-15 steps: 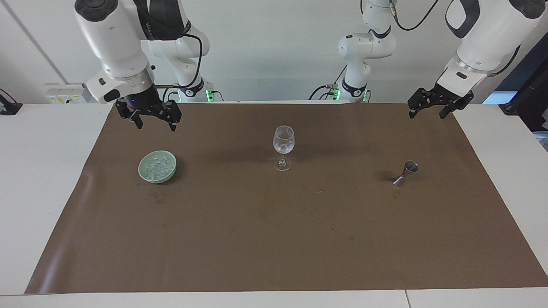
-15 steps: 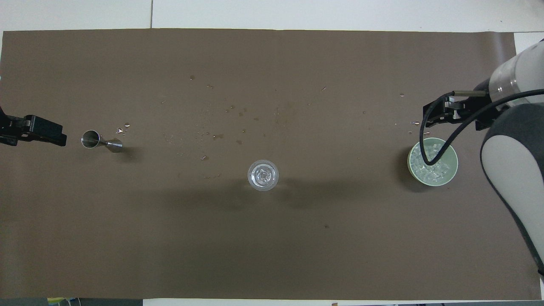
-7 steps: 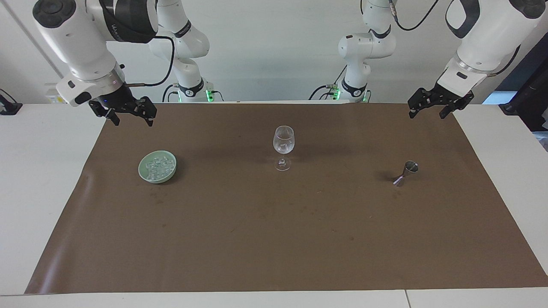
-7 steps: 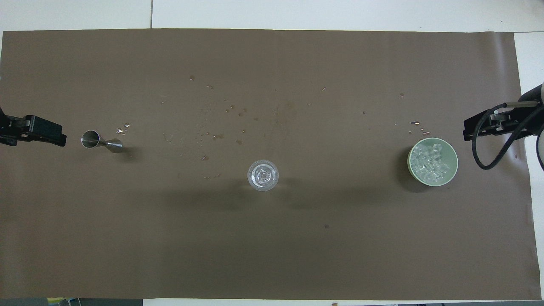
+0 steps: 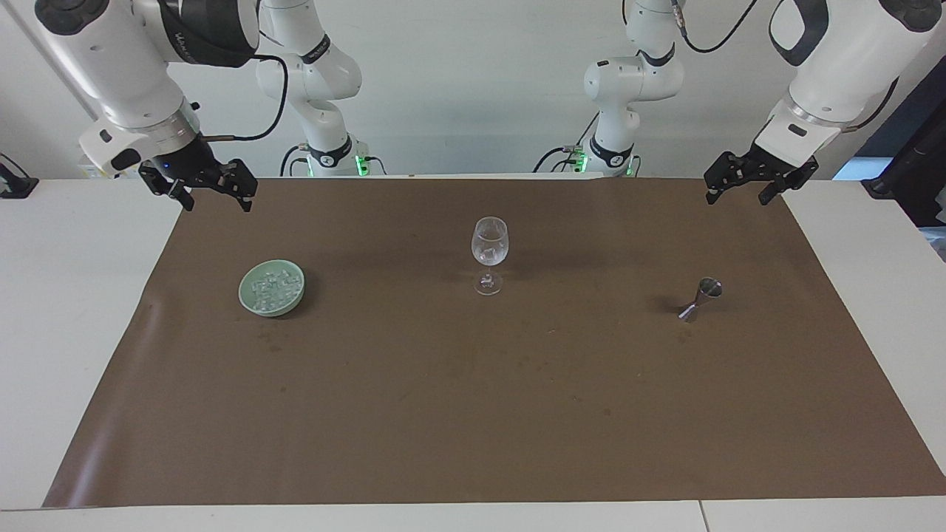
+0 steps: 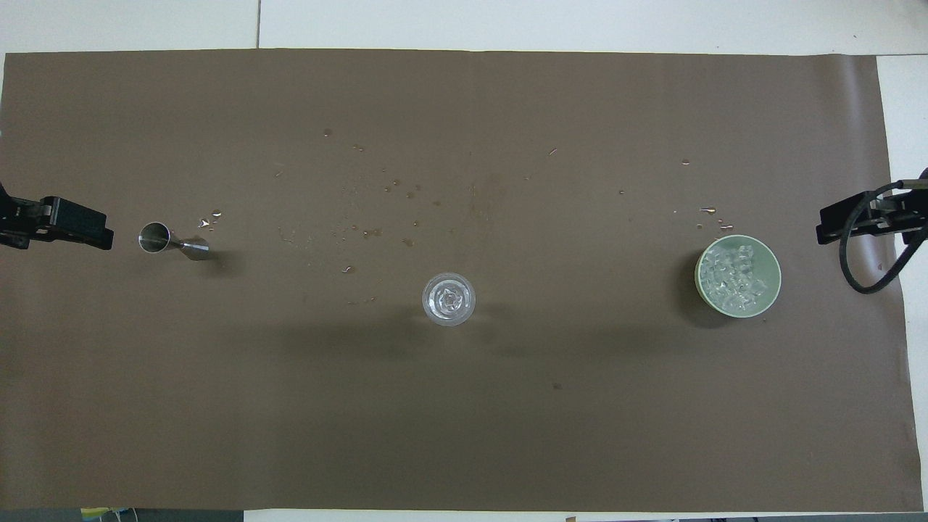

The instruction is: Pour wine and add ice with both arms

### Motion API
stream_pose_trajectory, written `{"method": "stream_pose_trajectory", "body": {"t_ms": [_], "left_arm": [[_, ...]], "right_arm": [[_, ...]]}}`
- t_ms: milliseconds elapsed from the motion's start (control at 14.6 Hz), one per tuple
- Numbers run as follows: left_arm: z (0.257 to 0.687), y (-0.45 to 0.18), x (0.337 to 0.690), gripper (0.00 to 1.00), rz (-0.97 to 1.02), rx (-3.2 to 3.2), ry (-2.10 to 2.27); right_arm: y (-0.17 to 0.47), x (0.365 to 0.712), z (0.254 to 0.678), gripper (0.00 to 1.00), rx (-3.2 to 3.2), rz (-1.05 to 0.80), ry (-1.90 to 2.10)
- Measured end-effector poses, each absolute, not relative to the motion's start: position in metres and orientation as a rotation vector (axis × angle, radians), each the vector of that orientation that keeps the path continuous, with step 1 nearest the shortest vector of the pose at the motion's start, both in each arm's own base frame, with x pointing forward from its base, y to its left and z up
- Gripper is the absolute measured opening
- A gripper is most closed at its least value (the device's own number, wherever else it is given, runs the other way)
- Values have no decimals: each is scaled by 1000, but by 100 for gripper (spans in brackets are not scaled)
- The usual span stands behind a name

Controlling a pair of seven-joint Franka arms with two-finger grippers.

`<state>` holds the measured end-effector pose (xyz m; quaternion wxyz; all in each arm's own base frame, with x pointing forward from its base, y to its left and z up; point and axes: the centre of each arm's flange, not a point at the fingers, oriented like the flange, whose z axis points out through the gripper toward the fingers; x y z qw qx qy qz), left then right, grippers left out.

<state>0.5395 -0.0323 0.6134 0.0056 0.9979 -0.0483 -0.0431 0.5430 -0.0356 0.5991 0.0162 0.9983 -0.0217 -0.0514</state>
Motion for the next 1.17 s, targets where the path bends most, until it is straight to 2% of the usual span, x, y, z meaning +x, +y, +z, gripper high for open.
{"method": "stream_pose_trajectory", "body": {"t_ms": [1168], "left_arm": [[613, -32, 540, 100, -135, 3124, -151]], "right_arm": [[-43, 533, 614, 100, 3107, -151, -88]]}}
